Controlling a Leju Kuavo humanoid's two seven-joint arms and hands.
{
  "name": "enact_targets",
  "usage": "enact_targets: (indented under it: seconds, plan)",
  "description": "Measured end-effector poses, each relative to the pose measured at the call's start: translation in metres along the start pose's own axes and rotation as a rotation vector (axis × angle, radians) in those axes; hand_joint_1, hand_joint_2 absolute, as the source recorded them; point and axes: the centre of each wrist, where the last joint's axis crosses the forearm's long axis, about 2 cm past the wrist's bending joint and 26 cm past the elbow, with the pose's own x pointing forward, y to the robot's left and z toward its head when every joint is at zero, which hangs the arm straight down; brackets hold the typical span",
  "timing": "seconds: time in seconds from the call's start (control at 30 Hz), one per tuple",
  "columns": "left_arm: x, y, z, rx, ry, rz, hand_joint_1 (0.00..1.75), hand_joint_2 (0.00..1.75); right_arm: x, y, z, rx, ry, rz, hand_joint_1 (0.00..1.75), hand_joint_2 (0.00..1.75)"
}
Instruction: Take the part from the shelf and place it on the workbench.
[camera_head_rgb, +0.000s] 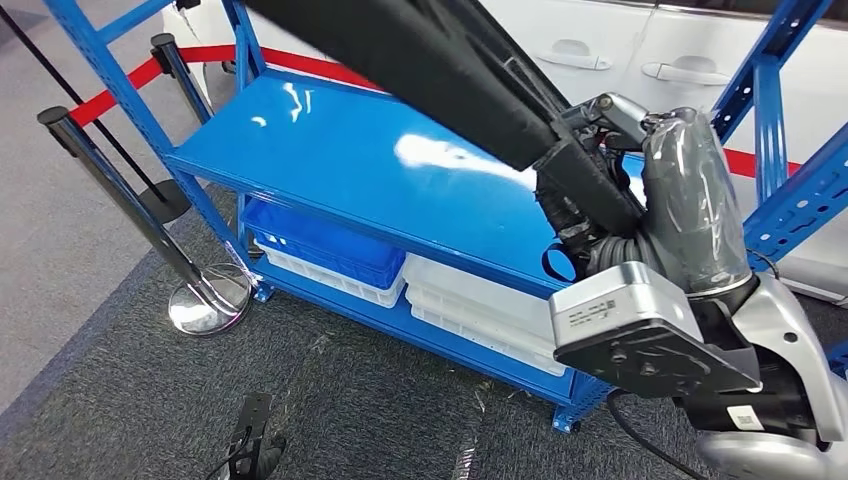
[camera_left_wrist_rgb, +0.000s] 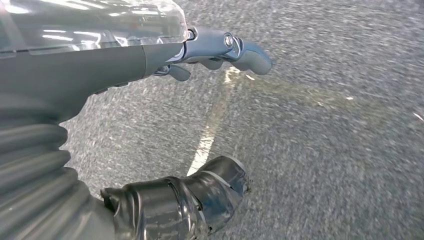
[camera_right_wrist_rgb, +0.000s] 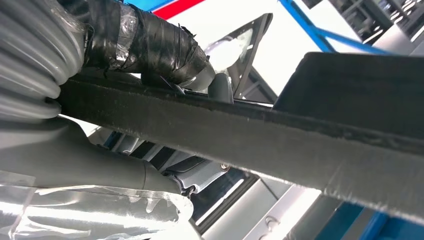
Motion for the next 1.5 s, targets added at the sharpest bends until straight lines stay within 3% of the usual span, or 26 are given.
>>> enact_targets:
  seconds: [1.5]
  plan:
    - [0.0, 0.002, -0.001, -0.019, -0.038, -0.005, 0.0, 1.75, 0.014, -0.006, 0.001, 0.022, -0.071, 0.036, 1.71, 1.75]
